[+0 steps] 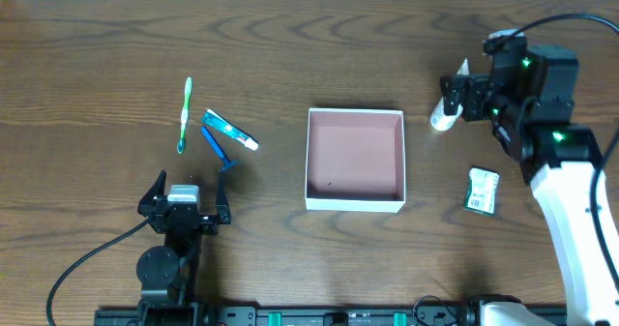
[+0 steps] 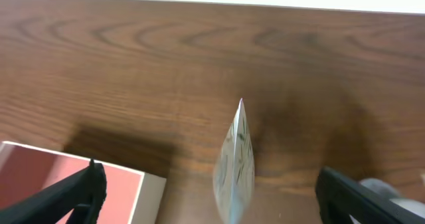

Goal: Pack container
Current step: 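Reach the right gripper to the white conditioner tube and grasp it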

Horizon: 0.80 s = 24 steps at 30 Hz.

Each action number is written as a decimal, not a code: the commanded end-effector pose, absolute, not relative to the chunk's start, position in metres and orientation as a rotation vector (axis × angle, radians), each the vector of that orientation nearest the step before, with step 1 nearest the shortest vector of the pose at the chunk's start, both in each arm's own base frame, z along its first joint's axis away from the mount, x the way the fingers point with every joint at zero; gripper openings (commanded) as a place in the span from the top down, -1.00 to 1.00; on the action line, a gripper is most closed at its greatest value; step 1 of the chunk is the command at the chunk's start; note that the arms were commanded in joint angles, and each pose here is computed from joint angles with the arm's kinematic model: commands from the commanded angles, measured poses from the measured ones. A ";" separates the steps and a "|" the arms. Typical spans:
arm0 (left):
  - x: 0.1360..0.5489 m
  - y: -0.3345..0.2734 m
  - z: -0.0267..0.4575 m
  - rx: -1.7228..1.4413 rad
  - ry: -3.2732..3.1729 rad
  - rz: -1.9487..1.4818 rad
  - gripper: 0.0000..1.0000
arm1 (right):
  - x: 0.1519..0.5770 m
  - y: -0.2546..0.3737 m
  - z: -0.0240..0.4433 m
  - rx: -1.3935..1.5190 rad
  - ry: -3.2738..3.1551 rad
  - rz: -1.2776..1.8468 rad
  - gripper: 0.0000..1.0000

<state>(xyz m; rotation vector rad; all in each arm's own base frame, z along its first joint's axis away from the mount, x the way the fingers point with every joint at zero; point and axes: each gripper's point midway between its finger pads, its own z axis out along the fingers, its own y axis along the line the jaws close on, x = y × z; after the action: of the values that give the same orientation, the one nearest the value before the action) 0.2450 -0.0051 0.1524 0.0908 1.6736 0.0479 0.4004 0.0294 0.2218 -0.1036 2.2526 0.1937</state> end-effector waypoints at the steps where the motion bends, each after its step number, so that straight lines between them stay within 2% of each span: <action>1: 0.244 -0.004 0.137 0.086 1.722 0.043 -0.96 | 0.411 0.023 0.214 -0.113 2.265 0.154 -0.82; 15: 0.244 -0.004 0.137 0.086 1.722 0.043 -0.96 | 0.425 0.013 0.169 -0.082 2.364 0.095 -0.10; 18: 0.244 -0.004 0.137 0.086 1.722 0.043 -0.96 | 0.429 0.012 0.165 -0.081 2.367 0.095 0.25; 20: 0.244 -0.004 0.137 0.086 1.722 0.043 -0.96 | 0.429 0.012 0.163 -0.081 2.371 0.095 0.68; 22: 0.244 -0.004 0.137 0.086 1.722 0.043 -0.96 | 0.429 0.012 0.163 -0.080 2.371 0.094 0.98; 24: 0.244 -0.004 0.137 0.086 1.722 0.043 -0.96 | 0.430 0.012 0.164 -0.079 2.364 0.093 0.98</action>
<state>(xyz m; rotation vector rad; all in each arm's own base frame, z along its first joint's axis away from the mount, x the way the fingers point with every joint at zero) 0.2450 -0.0051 0.1524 0.0908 1.6740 0.0478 0.4259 0.0161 0.1607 -0.0892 2.3743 0.1071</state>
